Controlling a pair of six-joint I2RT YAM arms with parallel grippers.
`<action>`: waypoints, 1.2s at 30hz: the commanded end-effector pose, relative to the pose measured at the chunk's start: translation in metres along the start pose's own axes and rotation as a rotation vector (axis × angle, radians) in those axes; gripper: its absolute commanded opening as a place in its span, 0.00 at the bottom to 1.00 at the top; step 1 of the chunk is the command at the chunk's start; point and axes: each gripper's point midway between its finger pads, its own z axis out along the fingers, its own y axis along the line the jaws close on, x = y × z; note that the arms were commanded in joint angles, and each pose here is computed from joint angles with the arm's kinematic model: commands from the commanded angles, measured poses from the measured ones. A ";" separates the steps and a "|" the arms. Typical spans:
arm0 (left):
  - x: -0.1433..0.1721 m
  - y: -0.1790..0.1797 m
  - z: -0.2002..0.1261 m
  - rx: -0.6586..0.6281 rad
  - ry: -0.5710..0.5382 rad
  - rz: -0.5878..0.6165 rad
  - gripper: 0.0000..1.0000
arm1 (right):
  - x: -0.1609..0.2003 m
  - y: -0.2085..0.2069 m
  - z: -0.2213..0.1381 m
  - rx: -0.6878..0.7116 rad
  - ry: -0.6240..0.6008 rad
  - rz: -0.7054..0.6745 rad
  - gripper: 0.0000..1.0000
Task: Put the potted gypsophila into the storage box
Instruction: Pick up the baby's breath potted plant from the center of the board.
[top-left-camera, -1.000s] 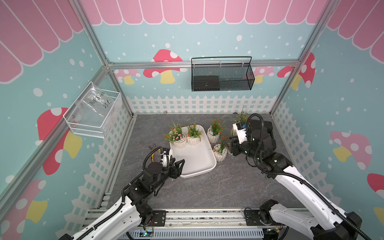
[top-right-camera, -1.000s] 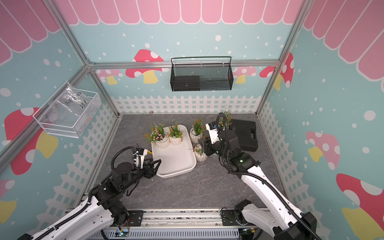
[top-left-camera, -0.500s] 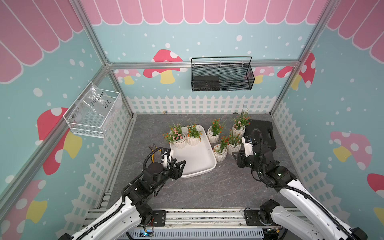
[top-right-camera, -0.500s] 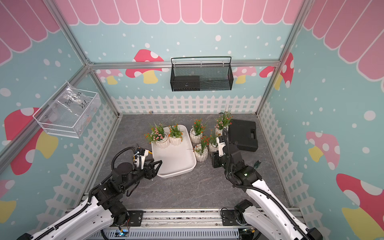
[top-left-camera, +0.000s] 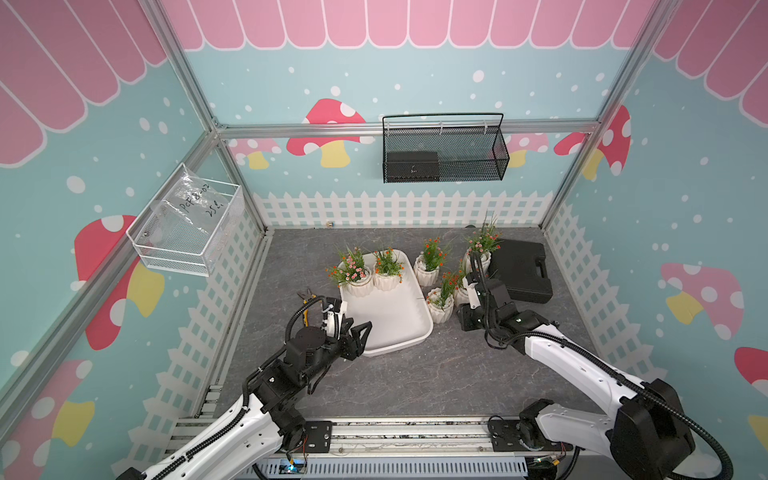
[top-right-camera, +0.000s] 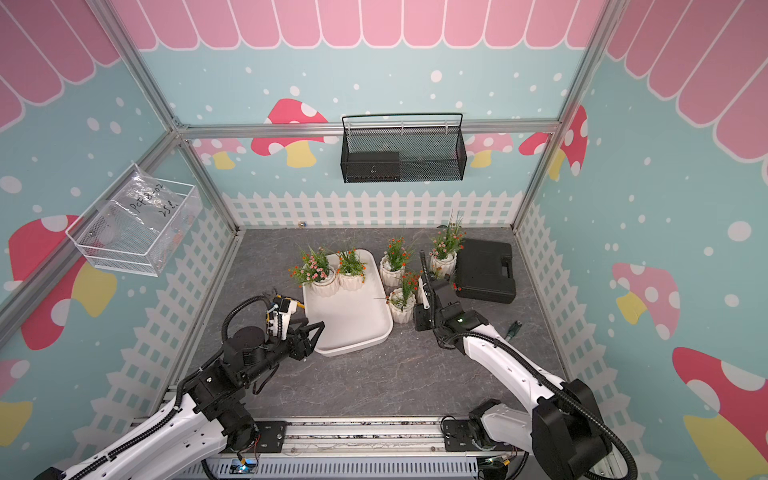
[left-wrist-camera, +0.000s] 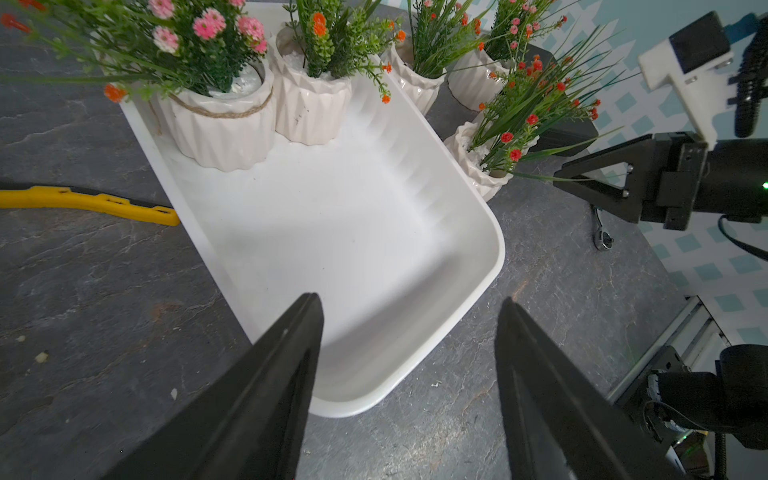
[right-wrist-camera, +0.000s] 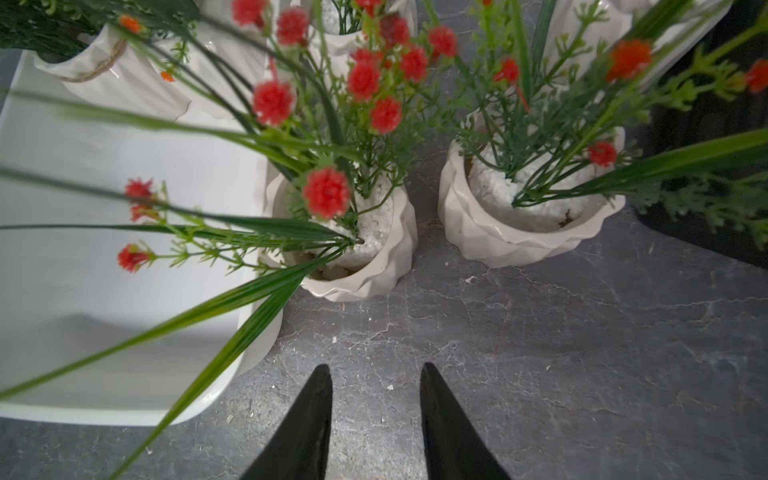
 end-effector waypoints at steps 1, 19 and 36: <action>0.002 0.000 -0.001 -0.001 -0.001 -0.004 0.66 | -0.023 0.003 0.003 -0.033 -0.047 0.007 0.38; 0.009 -0.023 0.007 0.108 0.045 0.041 0.64 | -0.046 0.004 0.039 -0.102 -0.019 0.034 0.32; 0.012 -0.015 0.010 0.069 0.052 0.038 0.65 | -0.041 -0.007 0.072 -0.058 0.045 0.047 0.27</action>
